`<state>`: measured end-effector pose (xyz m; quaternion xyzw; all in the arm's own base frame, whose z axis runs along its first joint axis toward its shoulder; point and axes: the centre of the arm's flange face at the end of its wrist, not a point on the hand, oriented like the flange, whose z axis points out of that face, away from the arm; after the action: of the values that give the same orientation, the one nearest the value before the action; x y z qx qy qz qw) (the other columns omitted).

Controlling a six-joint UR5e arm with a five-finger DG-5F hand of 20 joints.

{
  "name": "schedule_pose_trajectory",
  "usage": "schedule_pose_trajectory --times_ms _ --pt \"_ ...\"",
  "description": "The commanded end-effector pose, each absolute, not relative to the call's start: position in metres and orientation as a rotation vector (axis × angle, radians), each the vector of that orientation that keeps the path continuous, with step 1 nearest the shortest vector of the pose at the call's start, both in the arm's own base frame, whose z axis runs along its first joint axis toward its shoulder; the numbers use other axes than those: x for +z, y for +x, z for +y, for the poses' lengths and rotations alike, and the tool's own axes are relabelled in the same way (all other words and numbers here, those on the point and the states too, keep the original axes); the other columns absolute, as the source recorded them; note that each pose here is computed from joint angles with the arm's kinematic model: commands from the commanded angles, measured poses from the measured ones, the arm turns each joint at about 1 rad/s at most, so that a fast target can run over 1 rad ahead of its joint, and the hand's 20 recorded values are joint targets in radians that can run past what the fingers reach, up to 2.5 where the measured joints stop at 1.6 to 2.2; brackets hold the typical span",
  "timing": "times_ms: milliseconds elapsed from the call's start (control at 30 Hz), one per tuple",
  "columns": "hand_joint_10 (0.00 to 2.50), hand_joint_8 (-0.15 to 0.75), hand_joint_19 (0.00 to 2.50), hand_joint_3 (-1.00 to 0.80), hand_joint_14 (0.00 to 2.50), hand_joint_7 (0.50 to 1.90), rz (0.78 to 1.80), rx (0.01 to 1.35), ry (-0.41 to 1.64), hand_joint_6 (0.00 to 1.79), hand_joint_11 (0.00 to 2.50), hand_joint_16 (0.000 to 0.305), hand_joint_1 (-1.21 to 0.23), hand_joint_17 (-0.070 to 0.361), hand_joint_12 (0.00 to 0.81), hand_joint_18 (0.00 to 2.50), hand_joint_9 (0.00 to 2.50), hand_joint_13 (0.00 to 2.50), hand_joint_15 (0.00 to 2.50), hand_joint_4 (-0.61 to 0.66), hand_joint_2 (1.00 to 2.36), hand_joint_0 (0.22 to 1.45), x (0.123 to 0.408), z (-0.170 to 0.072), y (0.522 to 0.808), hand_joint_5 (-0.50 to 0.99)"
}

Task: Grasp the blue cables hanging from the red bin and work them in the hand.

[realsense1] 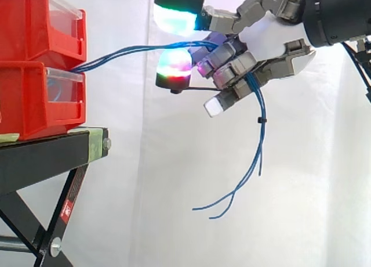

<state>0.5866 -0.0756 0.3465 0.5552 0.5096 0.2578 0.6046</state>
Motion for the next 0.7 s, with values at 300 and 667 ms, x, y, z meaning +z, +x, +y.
schedule_pose_trajectory --times_ms 300,667 --pt "2.50 0.432 0.87 -0.84 2.50 1.16 1.178 0.577 1.281 0.85 2.50 0.052 -0.65 0.117 0.549 1.02 0.49 0.86 1.89 0.23 1.01 0.84 0.3469 -0.0775 0.5859 0.13" --pt "2.50 0.439 0.82 -0.96 2.50 1.16 1.142 0.476 1.287 0.84 2.50 0.055 -0.63 0.124 0.555 1.05 0.52 0.89 1.88 0.23 1.00 0.79 0.3469 -0.0851 0.5823 0.14"
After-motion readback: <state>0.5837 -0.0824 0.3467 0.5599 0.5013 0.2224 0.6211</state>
